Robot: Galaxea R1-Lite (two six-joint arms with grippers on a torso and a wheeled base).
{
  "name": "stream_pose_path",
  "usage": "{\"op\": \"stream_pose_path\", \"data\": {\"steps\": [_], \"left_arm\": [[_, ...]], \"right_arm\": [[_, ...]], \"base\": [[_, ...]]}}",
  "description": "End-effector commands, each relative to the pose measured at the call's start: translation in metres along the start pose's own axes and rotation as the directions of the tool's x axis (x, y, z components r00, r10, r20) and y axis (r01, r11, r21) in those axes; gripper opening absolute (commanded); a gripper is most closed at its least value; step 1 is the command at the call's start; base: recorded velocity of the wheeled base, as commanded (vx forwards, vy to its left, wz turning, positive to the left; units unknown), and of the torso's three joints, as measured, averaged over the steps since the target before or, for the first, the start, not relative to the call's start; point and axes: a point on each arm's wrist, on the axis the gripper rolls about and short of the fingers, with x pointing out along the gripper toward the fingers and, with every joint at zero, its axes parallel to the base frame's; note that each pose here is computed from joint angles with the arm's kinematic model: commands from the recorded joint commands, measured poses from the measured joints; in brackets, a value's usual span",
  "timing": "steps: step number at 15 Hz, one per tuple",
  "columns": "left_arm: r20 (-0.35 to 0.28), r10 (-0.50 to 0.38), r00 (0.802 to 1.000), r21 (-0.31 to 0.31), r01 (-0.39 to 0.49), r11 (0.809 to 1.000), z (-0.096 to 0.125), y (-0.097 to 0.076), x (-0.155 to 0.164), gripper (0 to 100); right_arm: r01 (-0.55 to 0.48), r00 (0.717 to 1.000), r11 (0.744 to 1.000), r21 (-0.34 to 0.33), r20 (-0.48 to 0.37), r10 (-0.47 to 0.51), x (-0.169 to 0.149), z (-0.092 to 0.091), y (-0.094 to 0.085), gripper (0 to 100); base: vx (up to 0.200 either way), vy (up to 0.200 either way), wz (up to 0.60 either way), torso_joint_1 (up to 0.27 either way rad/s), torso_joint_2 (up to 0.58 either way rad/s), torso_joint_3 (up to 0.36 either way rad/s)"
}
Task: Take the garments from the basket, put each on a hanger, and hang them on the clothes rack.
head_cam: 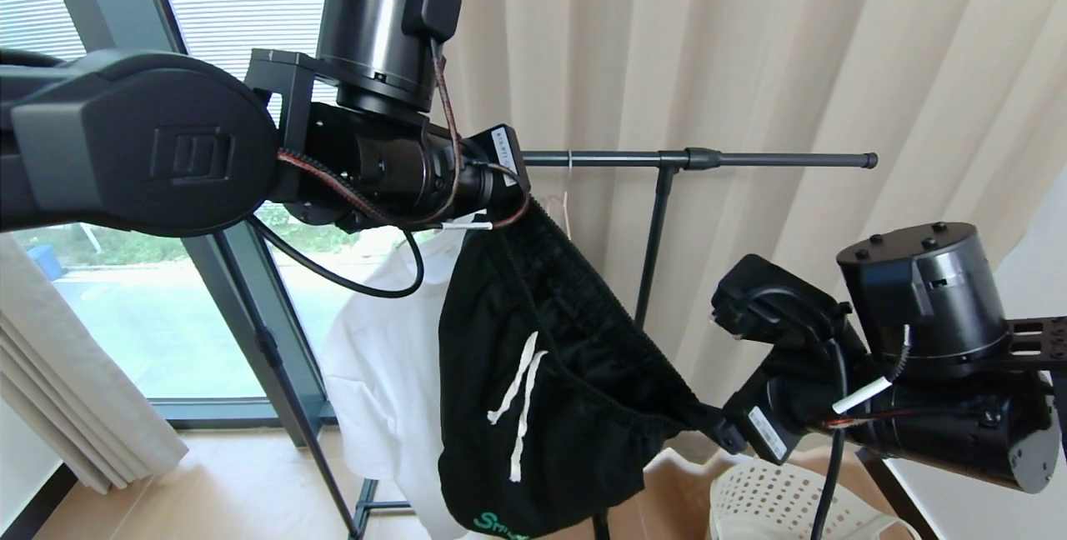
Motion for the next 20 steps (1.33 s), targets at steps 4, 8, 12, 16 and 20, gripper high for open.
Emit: {"op": "stream_pose_path", "data": {"steps": [4,8,12,16,20], "left_arm": [[-0.022,-0.001,1.0,0.021,0.002,1.0,-0.008,-0.005,0.005,0],[-0.024,-0.008,1.0,0.039,0.009,0.999,-0.009,-0.007,0.005,0],[-0.026,-0.003,1.0,0.039,0.004,0.999,-0.01,-0.006,0.006,0],[-0.029,-0.003,1.0,0.053,0.005,0.999,-0.011,-0.007,0.006,0],[-0.029,-0.007,1.0,0.056,0.009,0.998,-0.012,-0.009,0.005,0]], "right_arm": [[-0.178,0.974,0.983,-0.053,0.131,0.183,-0.003,-0.01,0.006,100],[-0.199,0.965,0.98,0.012,0.177,0.193,0.006,-0.004,0.01,100],[-0.253,0.939,0.963,0.095,0.263,0.22,0.009,0.007,0.023,100],[-0.284,0.927,0.955,0.087,0.278,0.25,0.01,0.008,0.032,100],[-0.291,0.931,0.952,0.096,0.258,0.259,0.017,0.007,0.038,100]], "base": [[0.0,0.0,0.0,0.0,0.0,0.0],[0.0,0.0,0.0,0.0,0.0,0.0],[0.0,0.0,0.0,0.0,0.0,0.0],[0.0,0.0,0.0,0.0,0.0,0.0],[0.0,0.0,0.0,0.0,0.0,0.0]]}}
